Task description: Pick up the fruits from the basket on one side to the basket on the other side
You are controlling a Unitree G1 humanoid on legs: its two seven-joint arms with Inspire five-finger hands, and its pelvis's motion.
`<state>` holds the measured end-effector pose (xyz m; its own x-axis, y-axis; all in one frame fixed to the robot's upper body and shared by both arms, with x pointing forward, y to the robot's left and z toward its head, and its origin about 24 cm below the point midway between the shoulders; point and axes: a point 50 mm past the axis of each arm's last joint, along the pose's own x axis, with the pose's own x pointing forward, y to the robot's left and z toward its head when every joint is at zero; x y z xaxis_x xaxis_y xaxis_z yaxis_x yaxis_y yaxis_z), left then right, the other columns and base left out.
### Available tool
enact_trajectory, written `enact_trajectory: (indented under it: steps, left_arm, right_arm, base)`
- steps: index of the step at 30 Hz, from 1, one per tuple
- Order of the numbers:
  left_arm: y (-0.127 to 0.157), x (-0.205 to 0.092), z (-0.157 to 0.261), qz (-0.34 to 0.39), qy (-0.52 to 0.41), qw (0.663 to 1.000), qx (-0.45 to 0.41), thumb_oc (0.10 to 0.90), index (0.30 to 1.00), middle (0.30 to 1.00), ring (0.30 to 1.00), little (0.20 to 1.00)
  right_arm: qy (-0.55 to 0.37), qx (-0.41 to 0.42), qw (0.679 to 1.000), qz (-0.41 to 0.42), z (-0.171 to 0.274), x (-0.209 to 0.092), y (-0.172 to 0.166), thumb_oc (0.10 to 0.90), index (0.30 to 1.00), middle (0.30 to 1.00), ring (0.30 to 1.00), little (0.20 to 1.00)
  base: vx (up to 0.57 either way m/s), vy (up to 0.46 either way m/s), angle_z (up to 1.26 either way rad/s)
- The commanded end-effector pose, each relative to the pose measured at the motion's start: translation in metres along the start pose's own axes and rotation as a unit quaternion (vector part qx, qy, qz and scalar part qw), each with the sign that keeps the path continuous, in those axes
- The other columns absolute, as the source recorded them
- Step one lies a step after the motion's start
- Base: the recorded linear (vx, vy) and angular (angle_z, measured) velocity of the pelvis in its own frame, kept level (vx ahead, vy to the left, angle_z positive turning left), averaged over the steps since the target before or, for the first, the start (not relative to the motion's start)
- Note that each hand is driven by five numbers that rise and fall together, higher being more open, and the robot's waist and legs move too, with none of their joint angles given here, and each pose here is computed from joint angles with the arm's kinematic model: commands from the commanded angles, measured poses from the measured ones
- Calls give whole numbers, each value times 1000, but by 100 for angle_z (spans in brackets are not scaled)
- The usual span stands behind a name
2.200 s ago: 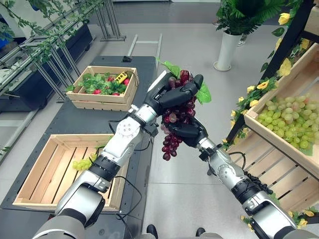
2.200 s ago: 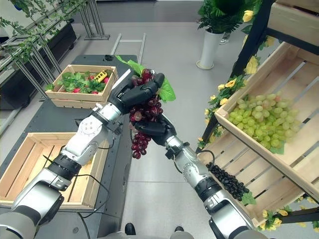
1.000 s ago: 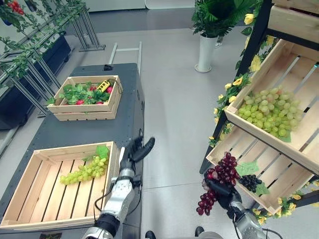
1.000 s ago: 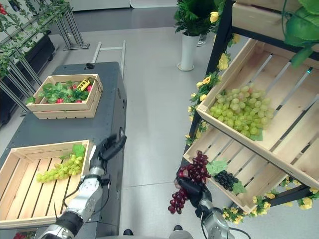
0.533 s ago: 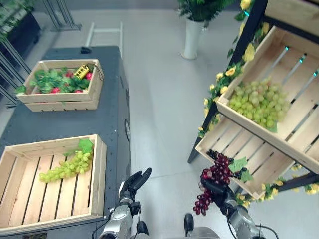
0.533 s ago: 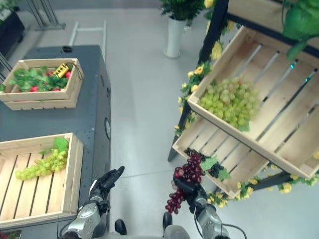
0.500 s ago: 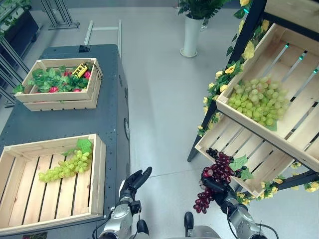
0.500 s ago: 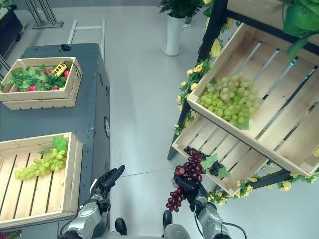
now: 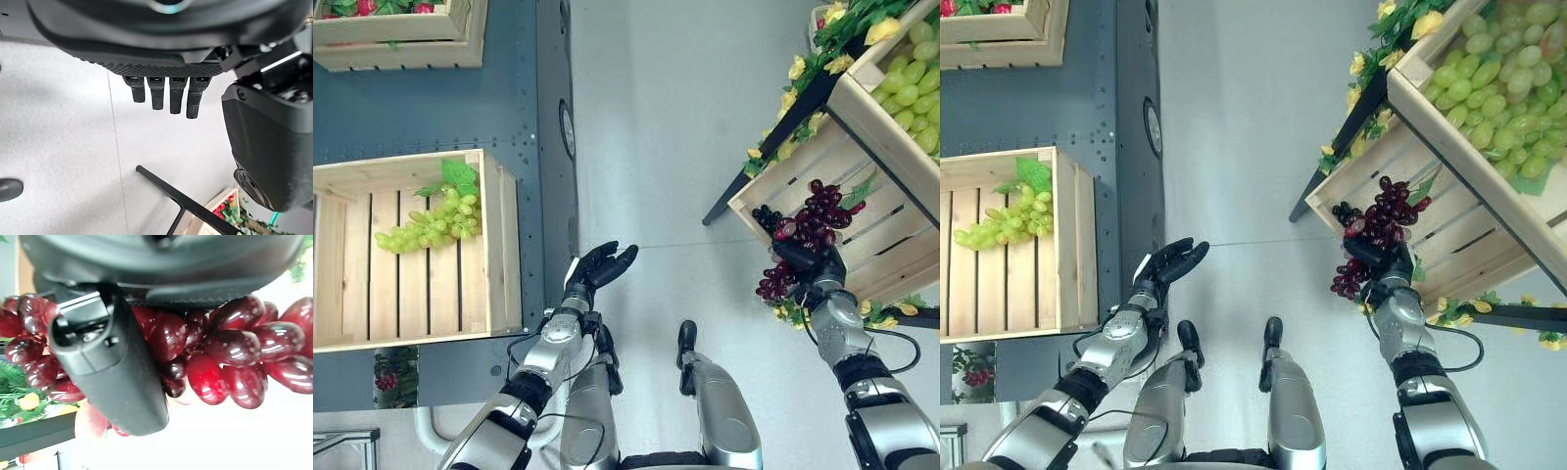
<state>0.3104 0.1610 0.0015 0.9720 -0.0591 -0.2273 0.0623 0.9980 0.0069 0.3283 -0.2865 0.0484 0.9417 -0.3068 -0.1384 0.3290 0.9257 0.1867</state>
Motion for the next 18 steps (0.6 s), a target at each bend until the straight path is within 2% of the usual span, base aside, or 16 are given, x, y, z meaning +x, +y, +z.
enact_trajectory:
  steps: [1, 8, 14, 18]
  left_arm:
    - [-19, 0, 26, -44, -70, 997, -12, 800, 900, 900, 900, 900]
    - [-25, -2, 29, -55, -77, 995, -11, 800, 900, 900, 900, 900]
    - [-24, -3, 38, -60, -88, 994, 3, 800, 900, 900, 900, 900]
    - [-26, -3, 40, -63, -89, 994, 6, 800, 900, 900, 900, 900]
  right_arm:
    - [-151, -38, 986, -57, 79, 4, -28, 400, 300, 300, 300, 300]
    - [-163, -117, 970, -136, 120, 8, -57, 400, 300, 300, 300, 300]
    - [-154, -208, 942, -214, 152, 6, -80, 400, 300, 300, 300, 300]
    - [-151, -228, 928, -254, 164, 6, -86, 400, 300, 300, 300, 300]
  base:
    - [-14, 57, 20]
    - [-19, 33, 2]
    - [-15, -8, 0]
    - [0, 0, 0]
